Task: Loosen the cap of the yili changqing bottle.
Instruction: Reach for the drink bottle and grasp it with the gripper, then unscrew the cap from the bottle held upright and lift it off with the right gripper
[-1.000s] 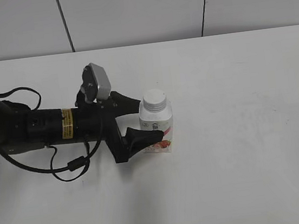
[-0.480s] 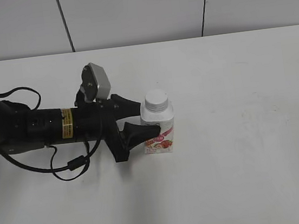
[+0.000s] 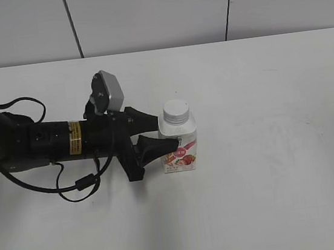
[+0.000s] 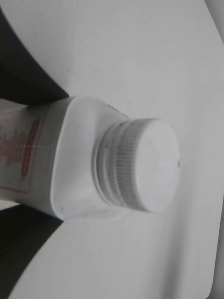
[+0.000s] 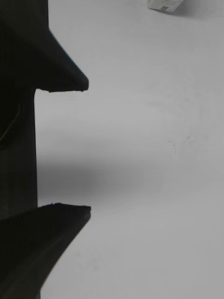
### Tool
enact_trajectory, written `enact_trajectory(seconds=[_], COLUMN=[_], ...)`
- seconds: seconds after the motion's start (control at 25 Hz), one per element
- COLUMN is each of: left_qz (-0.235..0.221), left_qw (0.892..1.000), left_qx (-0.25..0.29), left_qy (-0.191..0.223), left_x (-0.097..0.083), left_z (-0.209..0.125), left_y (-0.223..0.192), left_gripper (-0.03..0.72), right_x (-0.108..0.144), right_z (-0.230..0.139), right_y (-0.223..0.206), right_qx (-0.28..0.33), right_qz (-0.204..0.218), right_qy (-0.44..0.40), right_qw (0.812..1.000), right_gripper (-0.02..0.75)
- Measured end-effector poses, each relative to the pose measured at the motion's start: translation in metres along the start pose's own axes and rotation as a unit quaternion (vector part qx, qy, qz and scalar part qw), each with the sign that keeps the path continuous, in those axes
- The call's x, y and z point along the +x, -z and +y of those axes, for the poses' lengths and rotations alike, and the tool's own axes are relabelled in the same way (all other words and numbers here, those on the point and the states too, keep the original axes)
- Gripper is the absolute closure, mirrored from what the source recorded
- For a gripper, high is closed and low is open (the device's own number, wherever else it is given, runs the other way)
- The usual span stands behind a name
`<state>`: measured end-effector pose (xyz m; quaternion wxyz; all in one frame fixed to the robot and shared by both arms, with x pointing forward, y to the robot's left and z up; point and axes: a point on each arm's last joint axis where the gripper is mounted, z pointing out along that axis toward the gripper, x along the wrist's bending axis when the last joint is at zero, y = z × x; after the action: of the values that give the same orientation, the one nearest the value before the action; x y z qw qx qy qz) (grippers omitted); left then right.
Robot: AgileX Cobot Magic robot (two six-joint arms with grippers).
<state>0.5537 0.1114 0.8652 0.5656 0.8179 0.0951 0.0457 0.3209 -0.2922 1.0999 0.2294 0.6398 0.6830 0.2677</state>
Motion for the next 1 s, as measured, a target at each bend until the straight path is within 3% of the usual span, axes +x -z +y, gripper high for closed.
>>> enact_trajectory(seconds=[0.44,1.0], left_qz=[-0.001,-0.001], left_qw=[1.0,1.0], left_qx=[0.0,0.0], left_qy=[0.0,0.0], left_x=[0.0,0.0], left_z=[0.0,0.0], left_y=[0.0,0.0], left_gripper=[0.297,0.298], right_x=[-0.005,-0.009], right_z=[0.09,0.142], right_y=[-0.088,-0.181], right_qx=[0.204,0.28], right_qz=[0.041,0.058], right_qy=[-0.014,-0.024], right_qw=[0.978,0.958], right_gripper=[0.151,0.151])
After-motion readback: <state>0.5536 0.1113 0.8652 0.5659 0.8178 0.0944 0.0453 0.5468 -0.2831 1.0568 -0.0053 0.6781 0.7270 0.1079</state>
